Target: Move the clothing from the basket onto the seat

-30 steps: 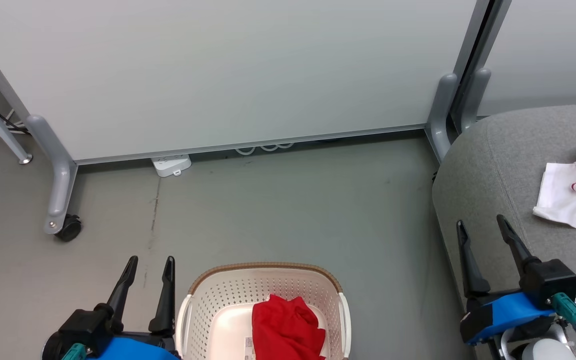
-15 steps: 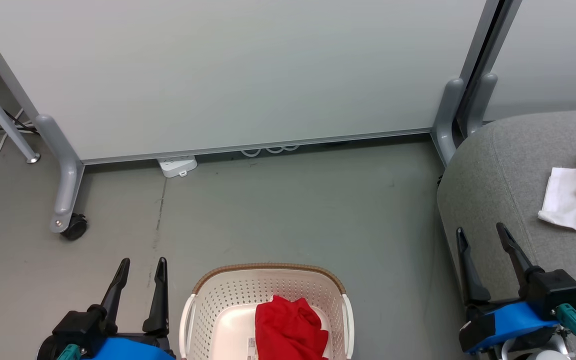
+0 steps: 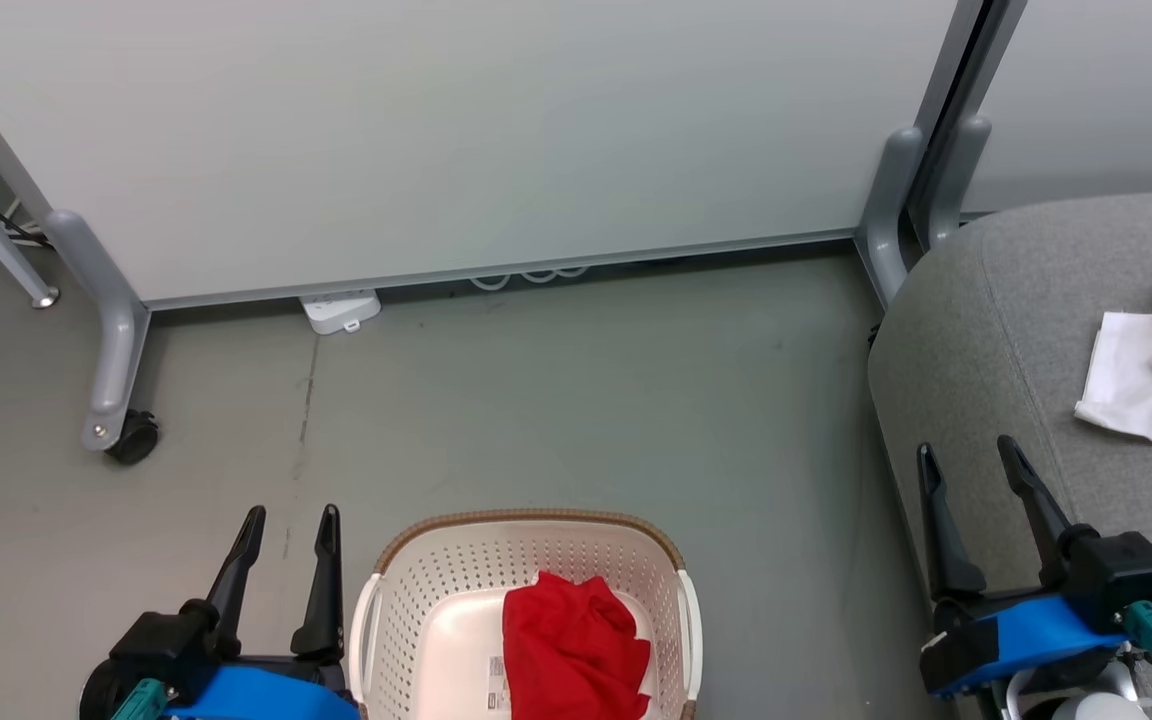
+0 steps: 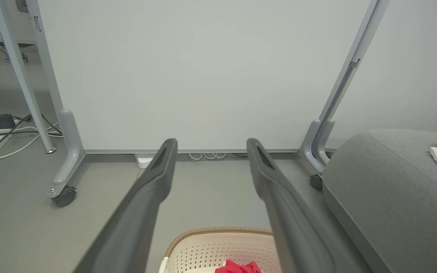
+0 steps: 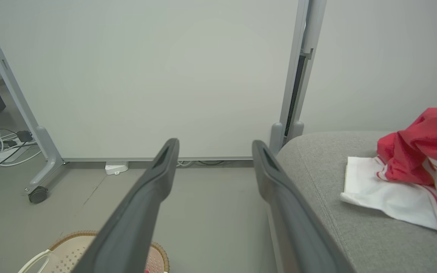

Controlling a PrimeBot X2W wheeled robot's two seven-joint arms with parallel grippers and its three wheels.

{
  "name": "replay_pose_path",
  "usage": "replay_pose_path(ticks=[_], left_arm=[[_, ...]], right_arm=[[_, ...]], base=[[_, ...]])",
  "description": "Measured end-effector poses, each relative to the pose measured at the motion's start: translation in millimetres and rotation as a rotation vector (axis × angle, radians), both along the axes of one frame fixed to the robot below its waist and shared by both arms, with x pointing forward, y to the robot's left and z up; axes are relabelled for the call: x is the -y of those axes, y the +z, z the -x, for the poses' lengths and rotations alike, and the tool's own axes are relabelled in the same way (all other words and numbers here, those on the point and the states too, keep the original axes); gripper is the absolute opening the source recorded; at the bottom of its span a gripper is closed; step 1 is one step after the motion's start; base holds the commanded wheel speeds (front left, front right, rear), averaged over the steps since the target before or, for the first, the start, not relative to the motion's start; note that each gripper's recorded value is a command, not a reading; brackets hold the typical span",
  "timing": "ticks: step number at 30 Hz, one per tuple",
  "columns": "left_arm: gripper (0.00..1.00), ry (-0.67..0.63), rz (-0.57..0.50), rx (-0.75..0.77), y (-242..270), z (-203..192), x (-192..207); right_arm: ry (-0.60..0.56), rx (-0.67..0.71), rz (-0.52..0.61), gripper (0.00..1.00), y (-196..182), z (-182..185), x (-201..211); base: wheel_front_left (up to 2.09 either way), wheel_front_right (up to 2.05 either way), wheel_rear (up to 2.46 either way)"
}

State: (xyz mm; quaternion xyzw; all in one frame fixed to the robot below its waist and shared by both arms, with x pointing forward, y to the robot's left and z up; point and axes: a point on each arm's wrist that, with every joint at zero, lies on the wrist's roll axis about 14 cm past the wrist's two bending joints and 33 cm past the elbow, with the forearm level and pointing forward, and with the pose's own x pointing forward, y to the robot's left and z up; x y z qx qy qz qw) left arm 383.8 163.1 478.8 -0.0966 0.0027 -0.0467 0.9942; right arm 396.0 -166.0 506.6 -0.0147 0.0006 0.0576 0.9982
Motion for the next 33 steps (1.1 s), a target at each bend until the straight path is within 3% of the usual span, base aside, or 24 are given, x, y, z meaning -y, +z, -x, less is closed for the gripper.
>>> replay_pose_path(ticks=[13, 22, 33], left_arm=[[1.0, -0.113, -0.013, -0.114, -45.1, -39.1, 33.5], [1.0, -0.226, -0.019, -0.339, -135.9, -64.6, 65.8], [1.0, -0.367, -0.042, -0.638, -256.5, -65.5, 103.4]], right_arm=[[0.011, -0.011, -0.006, 1.0, -13.7, -37.6, -4.1], [0.01, -0.058, 0.006, 1.0, -48.9, -74.9, -1.6], [-0.016, -0.167, 0.02, 1.0, -111.0, -86.7, 13.5]], base=[[0.0, 0.0, 0.0], [0.0, 0.0, 0.0], [0.0, 0.0, 0.0]])
